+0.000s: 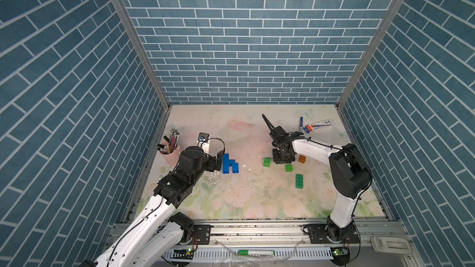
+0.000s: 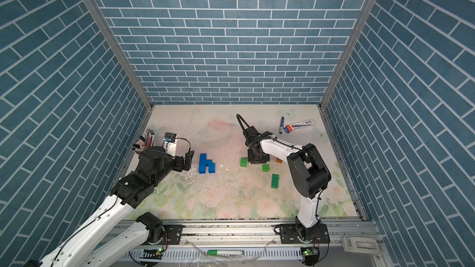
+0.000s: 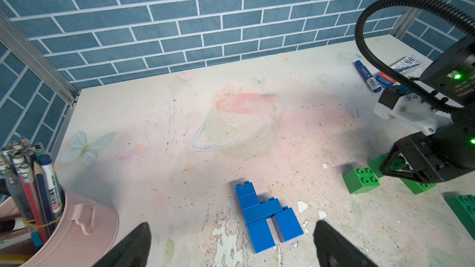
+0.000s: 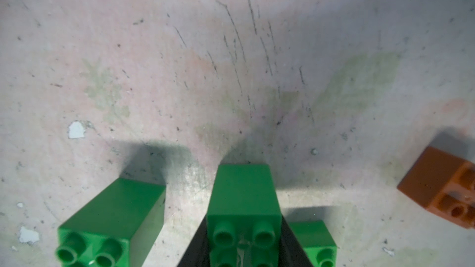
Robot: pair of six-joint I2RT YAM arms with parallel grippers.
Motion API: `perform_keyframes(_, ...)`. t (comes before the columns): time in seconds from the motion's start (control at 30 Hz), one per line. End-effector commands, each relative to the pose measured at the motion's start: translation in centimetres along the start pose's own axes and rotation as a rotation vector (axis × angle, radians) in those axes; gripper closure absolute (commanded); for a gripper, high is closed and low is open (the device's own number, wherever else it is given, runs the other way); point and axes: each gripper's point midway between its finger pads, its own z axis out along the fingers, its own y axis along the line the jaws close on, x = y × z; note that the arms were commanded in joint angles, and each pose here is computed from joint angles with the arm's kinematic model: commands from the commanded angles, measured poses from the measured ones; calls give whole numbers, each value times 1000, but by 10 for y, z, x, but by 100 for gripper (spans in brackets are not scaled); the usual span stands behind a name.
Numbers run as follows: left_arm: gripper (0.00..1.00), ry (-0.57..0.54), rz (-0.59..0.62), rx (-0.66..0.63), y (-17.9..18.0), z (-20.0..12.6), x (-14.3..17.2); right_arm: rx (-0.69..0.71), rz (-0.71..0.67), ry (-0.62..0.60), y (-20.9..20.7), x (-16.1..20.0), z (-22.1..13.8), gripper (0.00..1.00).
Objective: Assemble the letter h with lego
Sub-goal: Place the lego brick at the center of the board, then adjust the lego brick at the center of the board.
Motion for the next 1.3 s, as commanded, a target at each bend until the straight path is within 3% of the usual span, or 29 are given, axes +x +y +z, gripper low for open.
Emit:
perform_keyframes(0.0, 1, 15, -1, -15, 2, 2, 6, 9, -13, 32, -2, 5, 1, 81)
perform_keyframes(0.23, 1, 18, -3, -13, 2, 2, 6, 10, -27, 12, -2, 0, -13, 59)
perform_keyframes(0.5, 1, 15, -3, -17, 3, 1, 5, -2, -29, -15, -2, -4, -29, 44)
perform_keyframes(0.67, 1, 17, -3, -19, 3, 2, 6, -75, -30, -85, 13, -8, -63, 44)
perform_keyframes(0.83, 1, 19, 0, -19, 3, 2, 6, -159, -110, -99, 53, 5, -80, 47)
perform_keyframes(1.03, 1, 18, 1, -24, 4, 1, 6, -242, -166, -82, 93, 23, -76, 48)
perform_keyframes(1.27, 1, 19, 2, -20, 3, 1, 6, -251, -164, -28, 102, 30, -46, 49)
